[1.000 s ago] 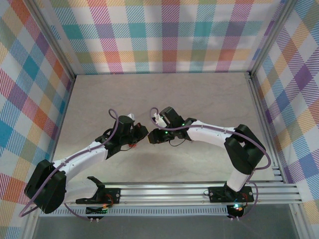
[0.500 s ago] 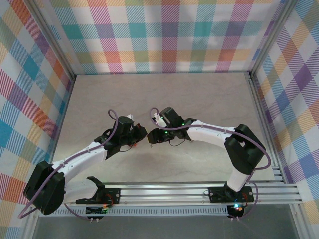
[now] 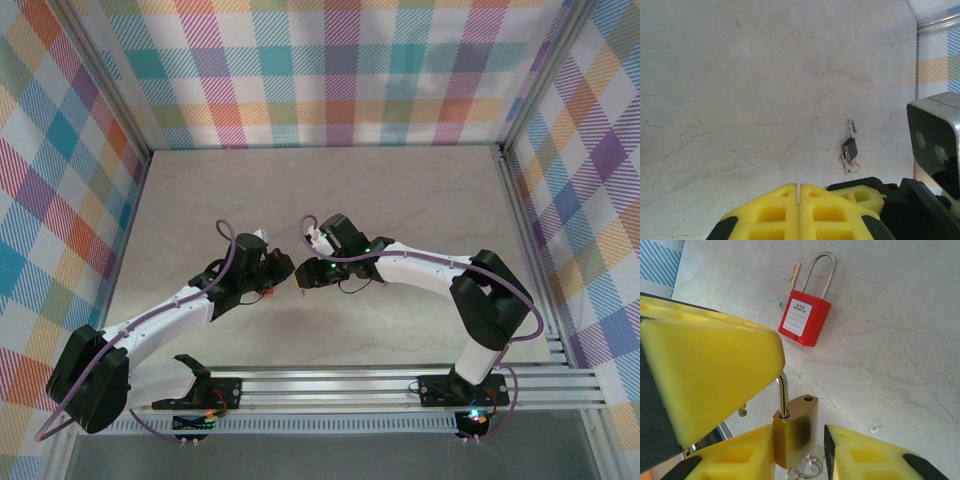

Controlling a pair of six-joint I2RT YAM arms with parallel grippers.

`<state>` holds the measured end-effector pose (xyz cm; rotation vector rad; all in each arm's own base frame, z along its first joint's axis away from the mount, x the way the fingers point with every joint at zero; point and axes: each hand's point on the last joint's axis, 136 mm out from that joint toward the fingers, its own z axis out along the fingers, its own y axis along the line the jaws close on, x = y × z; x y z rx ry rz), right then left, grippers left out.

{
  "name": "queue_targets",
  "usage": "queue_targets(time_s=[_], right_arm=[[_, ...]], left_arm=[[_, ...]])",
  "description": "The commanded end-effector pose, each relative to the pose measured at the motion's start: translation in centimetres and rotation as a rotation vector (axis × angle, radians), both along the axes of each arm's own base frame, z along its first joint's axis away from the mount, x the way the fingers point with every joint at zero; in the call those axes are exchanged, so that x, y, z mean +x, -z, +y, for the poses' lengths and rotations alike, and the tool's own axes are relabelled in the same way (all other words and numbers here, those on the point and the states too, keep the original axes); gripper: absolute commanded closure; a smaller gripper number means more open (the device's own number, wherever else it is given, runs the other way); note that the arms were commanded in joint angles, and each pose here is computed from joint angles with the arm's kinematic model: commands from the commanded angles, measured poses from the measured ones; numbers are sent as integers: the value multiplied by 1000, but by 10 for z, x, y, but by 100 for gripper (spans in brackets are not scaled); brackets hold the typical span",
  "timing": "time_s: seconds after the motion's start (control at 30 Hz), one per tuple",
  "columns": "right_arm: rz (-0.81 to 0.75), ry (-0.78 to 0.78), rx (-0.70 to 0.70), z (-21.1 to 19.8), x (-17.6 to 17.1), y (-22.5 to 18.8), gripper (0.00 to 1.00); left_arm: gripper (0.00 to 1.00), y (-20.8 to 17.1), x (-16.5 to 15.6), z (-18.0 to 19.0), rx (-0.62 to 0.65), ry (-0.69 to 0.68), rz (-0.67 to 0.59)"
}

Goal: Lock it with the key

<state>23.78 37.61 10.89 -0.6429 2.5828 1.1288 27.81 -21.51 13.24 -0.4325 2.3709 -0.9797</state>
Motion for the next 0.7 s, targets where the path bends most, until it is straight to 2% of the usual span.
queue_targets(time_s=[0.0, 0.23, 0.3, 0.67], right_arm=[[9, -17, 31, 6, -4, -2, 70], [3, -15, 37, 5, -5, -4, 75], [5, -16, 38, 5, -5, -4, 80], [17, -23, 61, 7, -8, -7, 86]], left_arm=[[100, -5, -4, 0, 1, 9, -21], [100, -4, -4, 1, 4, 10, -20], [100, -5, -4, 1, 5, 10, -21], [100, -12, -5, 3, -5, 7, -52]])
